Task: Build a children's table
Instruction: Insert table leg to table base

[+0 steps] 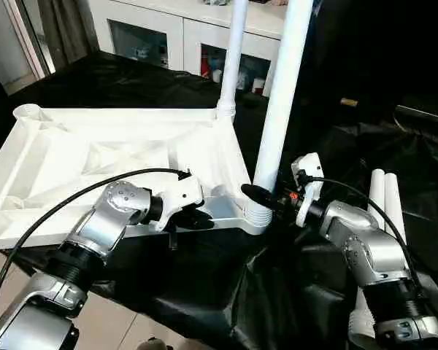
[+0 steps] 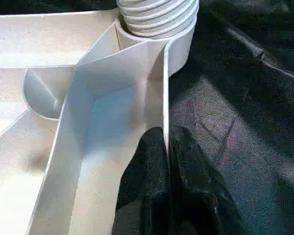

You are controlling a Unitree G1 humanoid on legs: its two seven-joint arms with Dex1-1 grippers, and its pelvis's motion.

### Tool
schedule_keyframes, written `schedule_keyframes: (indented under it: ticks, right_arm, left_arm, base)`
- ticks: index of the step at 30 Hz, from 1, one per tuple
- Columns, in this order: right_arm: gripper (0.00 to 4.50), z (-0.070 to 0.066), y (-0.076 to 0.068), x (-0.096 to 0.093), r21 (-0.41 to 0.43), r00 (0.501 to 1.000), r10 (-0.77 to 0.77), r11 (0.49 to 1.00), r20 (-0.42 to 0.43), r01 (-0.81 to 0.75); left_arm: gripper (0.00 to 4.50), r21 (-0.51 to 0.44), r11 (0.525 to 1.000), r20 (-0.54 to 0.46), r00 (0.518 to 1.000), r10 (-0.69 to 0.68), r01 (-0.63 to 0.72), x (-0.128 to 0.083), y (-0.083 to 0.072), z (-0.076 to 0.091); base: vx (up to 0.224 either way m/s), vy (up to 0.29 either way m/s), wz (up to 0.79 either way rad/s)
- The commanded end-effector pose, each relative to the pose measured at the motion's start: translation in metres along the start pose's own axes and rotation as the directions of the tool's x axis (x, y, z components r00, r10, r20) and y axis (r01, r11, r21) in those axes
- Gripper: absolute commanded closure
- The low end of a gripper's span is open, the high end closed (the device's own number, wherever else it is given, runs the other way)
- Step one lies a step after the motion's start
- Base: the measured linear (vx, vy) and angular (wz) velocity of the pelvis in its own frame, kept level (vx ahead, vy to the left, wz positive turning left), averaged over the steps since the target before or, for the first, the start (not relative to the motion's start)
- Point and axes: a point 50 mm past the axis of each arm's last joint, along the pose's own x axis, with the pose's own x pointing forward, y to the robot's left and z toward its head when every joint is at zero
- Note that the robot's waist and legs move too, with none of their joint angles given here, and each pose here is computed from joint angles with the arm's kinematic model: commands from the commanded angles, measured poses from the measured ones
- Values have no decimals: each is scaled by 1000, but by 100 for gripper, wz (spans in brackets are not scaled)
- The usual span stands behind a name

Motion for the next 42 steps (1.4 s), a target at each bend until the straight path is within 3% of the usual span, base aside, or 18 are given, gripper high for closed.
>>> schedule_keyframes:
  ticks: [1,10,23,33,40,42]
  right_arm:
    - [261,-1,-1,-3,-8,1000,-11,1000,-15,10]
    - [261,-3,-5,4,30,999,-37,999,29,36]
    - [261,-33,-8,-17,123,980,-133,986,151,114]
    - [261,-58,-7,-33,70,953,-231,973,198,221]
    - [261,-59,-6,-37,39,953,-232,973,198,229]
    - [261,-54,-5,-35,-31,967,-189,980,169,197]
  left_arm:
    - [450,-14,999,-32,999,40,-40,-5,3,-6]
    - [450,-7,999,-35,998,44,-44,-7,5,-5]
    - [450,7,999,-39,998,43,-43,-8,10,-2]
    - [450,16,998,-45,997,57,-56,-10,13,-2]
    - [450,19,998,-47,997,62,-61,-11,14,-2]
    - [450,21,998,-48,997,62,-61,-10,14,-2]
  base:
    - [0,0,0]
    - [0,0,0]
    - [0,0,0]
    - [0,0,0]
    - [0,0,0]
    - [0,0,0]
